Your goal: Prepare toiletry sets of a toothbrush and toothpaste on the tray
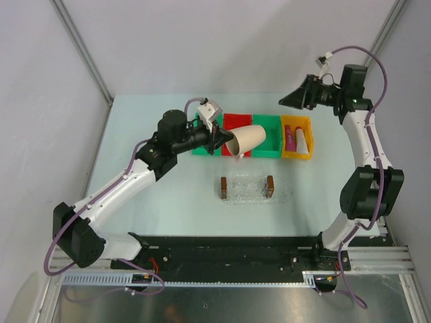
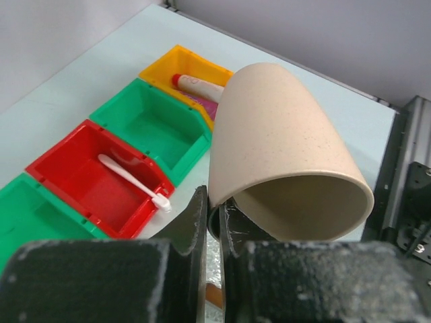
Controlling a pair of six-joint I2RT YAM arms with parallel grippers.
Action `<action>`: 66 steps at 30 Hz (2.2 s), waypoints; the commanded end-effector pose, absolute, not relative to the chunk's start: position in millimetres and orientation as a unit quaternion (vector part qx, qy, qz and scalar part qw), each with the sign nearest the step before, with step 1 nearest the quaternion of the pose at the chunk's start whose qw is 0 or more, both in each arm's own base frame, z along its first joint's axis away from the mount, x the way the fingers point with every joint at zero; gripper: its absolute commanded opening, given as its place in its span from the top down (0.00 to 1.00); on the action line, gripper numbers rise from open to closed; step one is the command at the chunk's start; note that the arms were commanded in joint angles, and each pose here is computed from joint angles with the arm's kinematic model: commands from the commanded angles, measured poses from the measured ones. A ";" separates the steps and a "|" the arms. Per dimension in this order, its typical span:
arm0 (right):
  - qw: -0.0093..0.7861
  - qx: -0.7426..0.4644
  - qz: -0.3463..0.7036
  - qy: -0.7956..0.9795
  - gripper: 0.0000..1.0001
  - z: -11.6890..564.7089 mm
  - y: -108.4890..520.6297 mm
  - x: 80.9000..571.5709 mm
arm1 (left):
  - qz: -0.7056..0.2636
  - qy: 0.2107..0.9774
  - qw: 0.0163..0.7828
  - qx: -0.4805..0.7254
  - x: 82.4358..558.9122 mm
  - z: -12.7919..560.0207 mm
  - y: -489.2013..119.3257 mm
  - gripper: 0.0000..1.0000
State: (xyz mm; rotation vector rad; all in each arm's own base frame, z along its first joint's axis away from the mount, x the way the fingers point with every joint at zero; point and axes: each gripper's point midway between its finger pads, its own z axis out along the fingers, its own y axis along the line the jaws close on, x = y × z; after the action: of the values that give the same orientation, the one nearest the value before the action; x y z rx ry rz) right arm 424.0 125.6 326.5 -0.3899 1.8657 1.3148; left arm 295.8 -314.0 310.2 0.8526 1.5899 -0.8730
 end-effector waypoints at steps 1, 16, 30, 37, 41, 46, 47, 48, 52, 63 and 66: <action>0.440 -0.200 0.358 0.799 0.20 315.5 128.5 422.1 | -0.308 0.660 0.585 0.357 311.3 338.1 -311.6 1.00; 0.584 -0.233 0.171 0.758 0.21 383.7 162.3 369.9 | -0.134 0.744 0.614 0.227 374.0 334.2 -282.2 1.00; 0.591 -0.302 0.088 0.742 0.36 351.8 237.6 337.0 | -0.141 0.758 0.620 0.145 382.0 344.8 -277.5 1.00; 0.596 -0.299 0.087 0.740 0.40 345.1 262.0 339.2 | -0.158 0.764 0.611 0.132 380.5 341.8 -282.2 1.00; 0.596 -0.294 0.092 0.742 0.41 344.2 267.0 340.7 | -0.163 0.769 0.606 0.126 380.0 336.8 -283.2 1.00; 0.598 -0.282 0.095 0.744 0.43 345.5 267.7 342.9 | -0.173 0.772 0.600 0.118 378.6 333.2 -285.2 1.00; 0.597 -0.280 0.097 0.746 0.44 344.3 269.3 343.1 | -0.174 0.772 0.599 0.119 378.2 332.8 -285.6 1.00; 0.596 -0.279 0.098 0.747 0.44 343.0 269.8 344.4 | -0.176 0.772 0.600 0.117 378.0 333.8 -285.6 1.00; 0.595 -0.276 0.101 0.748 0.45 340.8 274.2 348.0 | -0.182 0.775 0.594 0.113 376.2 329.8 -286.4 1.00; 0.600 -0.260 0.101 0.750 0.50 344.8 282.3 359.3 | -0.188 0.779 0.588 0.112 372.1 324.4 -286.3 1.00; 0.603 -0.257 0.099 0.749 0.52 347.6 282.5 362.3 | -0.192 0.779 0.586 0.111 370.7 323.1 -286.5 1.00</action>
State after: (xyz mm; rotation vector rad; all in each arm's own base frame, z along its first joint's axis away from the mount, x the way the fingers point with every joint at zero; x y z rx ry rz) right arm 352.3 278.3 311.1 -0.6732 1.8189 0.2125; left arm 377.8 -281.2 304.3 0.2950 1.8618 -0.3697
